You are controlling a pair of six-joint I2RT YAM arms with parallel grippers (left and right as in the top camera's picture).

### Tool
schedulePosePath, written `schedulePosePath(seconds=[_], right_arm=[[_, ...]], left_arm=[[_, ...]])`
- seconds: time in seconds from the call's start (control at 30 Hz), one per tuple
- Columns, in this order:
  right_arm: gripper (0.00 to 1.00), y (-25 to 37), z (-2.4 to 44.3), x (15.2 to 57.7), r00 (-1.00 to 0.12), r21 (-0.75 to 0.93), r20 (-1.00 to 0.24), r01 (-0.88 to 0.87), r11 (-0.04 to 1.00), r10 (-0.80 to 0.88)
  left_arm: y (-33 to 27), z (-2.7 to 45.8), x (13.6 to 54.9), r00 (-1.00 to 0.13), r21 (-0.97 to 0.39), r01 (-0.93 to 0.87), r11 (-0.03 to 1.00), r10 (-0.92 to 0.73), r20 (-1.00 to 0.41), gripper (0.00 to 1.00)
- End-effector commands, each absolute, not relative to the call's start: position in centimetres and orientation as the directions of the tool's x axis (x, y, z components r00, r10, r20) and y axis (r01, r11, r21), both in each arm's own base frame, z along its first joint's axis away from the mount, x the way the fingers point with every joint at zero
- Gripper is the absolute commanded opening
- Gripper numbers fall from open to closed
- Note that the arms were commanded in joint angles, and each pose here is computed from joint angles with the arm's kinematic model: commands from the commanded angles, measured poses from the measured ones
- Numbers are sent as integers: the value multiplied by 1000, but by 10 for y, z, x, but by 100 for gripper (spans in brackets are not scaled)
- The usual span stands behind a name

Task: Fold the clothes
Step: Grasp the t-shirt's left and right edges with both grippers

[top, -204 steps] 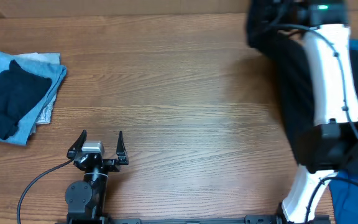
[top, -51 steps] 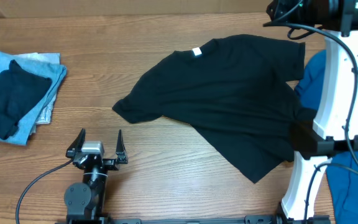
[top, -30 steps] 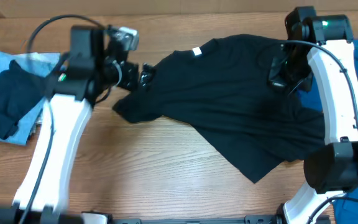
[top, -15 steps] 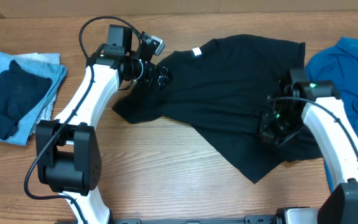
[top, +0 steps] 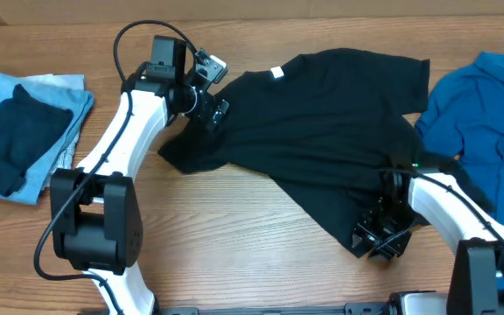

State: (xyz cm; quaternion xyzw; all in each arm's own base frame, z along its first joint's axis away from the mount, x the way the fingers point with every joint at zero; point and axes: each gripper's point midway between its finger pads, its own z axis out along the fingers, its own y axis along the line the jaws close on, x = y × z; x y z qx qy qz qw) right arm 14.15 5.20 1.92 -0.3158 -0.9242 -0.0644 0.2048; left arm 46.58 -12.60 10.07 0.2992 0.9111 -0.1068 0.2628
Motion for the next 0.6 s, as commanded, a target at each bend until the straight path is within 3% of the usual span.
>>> schedulePosePath(seconds=[0.0,0.1,0.17,0.2,0.27,0.3,0.37,0.47,0.57], right_arm=[[45,50,9,147,-702,-6,378,650,760,603],[54,52,-5,150,-707,24,349,663,748,615],[53,55,-10,152,-711,54,349,665,745,610],[48,56,-10,152,-713,60,347,665,744,609],[22,56,-11,155,-719,69,340,662,747,606],[18,56,-11,156,-723,74,336,659,749,603],[15,56,-11,157,-730,78,334,652,754,597],[13,55,-12,160,-759,96,319,622,777,568],[14,56,-13,164,-786,118,302,592,797,539]], left_arm=[[-113,102,476,-678,8,587,810,497,-541,100],[-102,100,478,-695,34,559,828,490,-527,100],[-101,100,477,-697,32,559,829,490,-524,100],[-101,100,477,-703,27,552,833,482,-523,100],[-97,99,476,-748,-8,492,871,418,-515,100],[-90,97,475,-784,-25,438,899,369,-500,100],[-63,88,465,-887,-37,224,974,188,-422,100],[-44,76,438,-956,-76,18,997,-5,-293,100],[-37,64,409,-983,-53,26,998,16,-181,100]])
